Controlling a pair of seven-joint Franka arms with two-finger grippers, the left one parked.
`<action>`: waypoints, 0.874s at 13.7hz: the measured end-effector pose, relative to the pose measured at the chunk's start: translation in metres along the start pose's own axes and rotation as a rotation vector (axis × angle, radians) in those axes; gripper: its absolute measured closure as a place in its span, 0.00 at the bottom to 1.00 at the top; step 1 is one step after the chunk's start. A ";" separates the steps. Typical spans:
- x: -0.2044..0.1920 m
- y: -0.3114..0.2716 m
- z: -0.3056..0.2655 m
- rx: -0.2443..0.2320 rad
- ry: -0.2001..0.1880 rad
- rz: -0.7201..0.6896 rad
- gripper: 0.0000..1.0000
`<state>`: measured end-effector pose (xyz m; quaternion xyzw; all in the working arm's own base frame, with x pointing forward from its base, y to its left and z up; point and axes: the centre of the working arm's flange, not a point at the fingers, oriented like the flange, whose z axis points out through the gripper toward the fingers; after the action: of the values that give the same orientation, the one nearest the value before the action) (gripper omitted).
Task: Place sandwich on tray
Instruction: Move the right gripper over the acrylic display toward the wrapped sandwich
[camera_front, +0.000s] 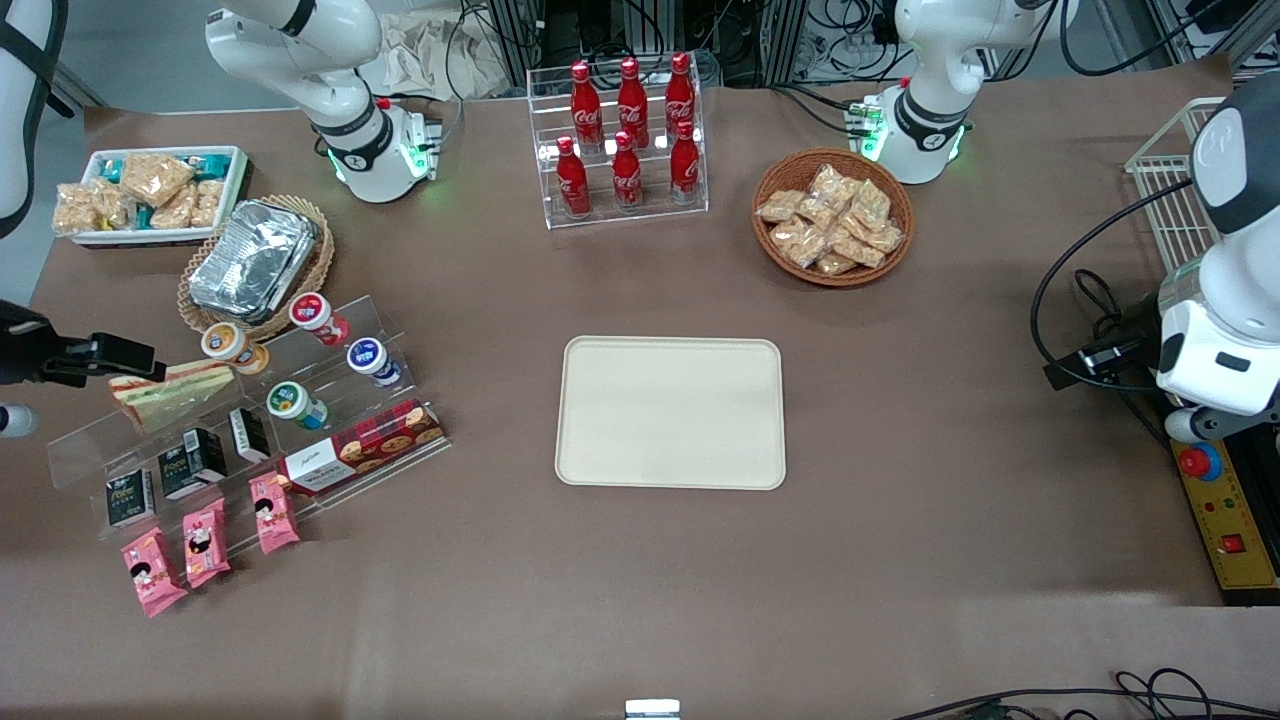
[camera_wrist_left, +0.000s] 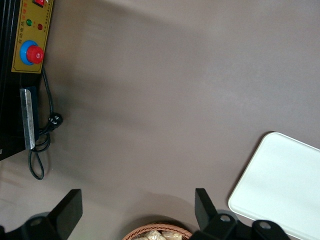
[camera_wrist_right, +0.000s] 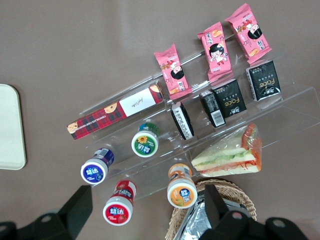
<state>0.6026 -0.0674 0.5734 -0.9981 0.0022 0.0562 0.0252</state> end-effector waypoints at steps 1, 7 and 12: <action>-0.001 0.002 0.002 -0.002 -0.014 0.003 0.00; -0.015 0.049 0.003 -0.028 -0.058 0.109 0.00; -0.018 0.045 0.006 -0.028 -0.086 0.399 0.00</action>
<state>0.5842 -0.1122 0.5675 -0.9748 0.1982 0.1026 -0.0002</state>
